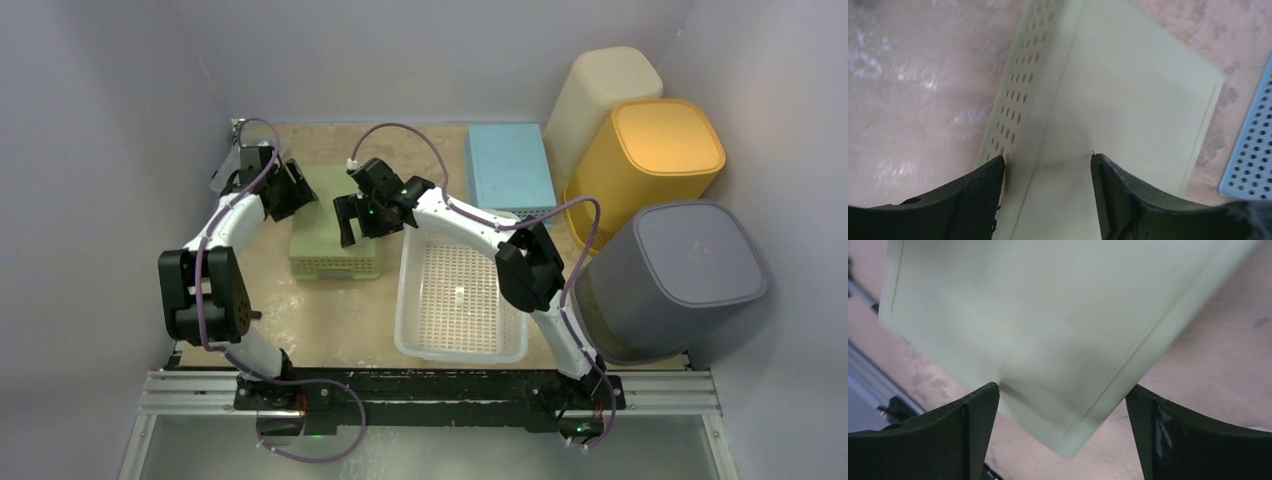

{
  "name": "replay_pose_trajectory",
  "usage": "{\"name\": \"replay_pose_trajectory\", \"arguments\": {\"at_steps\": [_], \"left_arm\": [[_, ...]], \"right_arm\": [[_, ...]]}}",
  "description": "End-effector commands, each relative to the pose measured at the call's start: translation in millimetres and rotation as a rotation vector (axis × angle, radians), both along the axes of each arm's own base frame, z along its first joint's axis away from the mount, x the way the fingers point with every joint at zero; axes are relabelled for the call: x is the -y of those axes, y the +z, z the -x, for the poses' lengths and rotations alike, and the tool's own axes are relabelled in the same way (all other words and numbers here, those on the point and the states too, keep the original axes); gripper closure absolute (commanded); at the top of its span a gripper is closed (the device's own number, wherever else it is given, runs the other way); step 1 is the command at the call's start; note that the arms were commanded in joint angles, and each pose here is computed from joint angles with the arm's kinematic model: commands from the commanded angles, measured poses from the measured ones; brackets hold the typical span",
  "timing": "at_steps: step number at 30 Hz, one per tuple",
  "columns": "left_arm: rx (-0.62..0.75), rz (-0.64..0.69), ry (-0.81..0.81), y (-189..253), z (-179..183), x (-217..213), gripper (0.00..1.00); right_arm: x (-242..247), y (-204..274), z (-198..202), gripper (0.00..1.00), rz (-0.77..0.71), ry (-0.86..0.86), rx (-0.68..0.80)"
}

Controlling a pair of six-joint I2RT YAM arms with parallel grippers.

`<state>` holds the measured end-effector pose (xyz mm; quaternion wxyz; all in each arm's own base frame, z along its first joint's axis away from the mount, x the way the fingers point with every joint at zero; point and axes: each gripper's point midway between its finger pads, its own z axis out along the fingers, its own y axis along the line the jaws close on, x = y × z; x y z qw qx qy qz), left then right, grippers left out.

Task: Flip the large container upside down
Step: Move the container to the center of the board.

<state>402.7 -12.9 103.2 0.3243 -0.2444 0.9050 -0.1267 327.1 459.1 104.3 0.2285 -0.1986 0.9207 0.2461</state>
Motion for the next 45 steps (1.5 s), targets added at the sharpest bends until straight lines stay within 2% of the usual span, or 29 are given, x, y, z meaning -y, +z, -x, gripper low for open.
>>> {"name": "replay_pose_trajectory", "arguments": {"at_steps": [1, 7, 12, 18, 27, 31, 34, 37, 41, 45], "left_arm": [[0.115, 0.147, -0.122, 33, -38, 23, 0.38], [0.112, 0.072, -0.066, 44, -40, -1, 0.36], [0.123, -0.024, -0.025, 58, -13, -18, 0.35], [0.11, -0.091, 0.007, 58, 20, -27, 0.34], [0.125, 0.082, -0.013, 52, 82, 9, 0.35], [0.142, 0.178, 0.006, 43, 98, 22, 0.35], [0.153, 0.249, 0.012, 31, 102, 32, 0.35], [0.137, 0.287, 0.015, 20, 102, 37, 0.35], [0.139, 0.321, 0.032, 9, 99, 40, 0.36], [0.146, 0.342, 0.039, 2, 98, 42, 0.36]], "right_arm": [[-50, 83, 30, 0.03, -0.267, 0.221, 0.055], [-14, 92, -4, 0.01, -0.111, 0.066, 0.159], [-5, 106, -5, 0.01, -0.124, 0.029, 0.196], [11, 68, -3, 0.02, -0.082, -0.141, 0.09], [16, 23, -48, 0.01, -0.038, -0.32, 0.02], [3, 31, -62, 0.01, -0.155, -0.235, 0.035], [-25, 45, -61, 0.01, -0.24, -0.071, 0.061], [-48, 40, -60, 0.01, -0.28, 0.074, 0.053], [-65, 30, -72, 0.01, -0.319, 0.153, 0.059], [-54, 42, -95, 0.01, -0.35, 0.098, 0.092]]}}
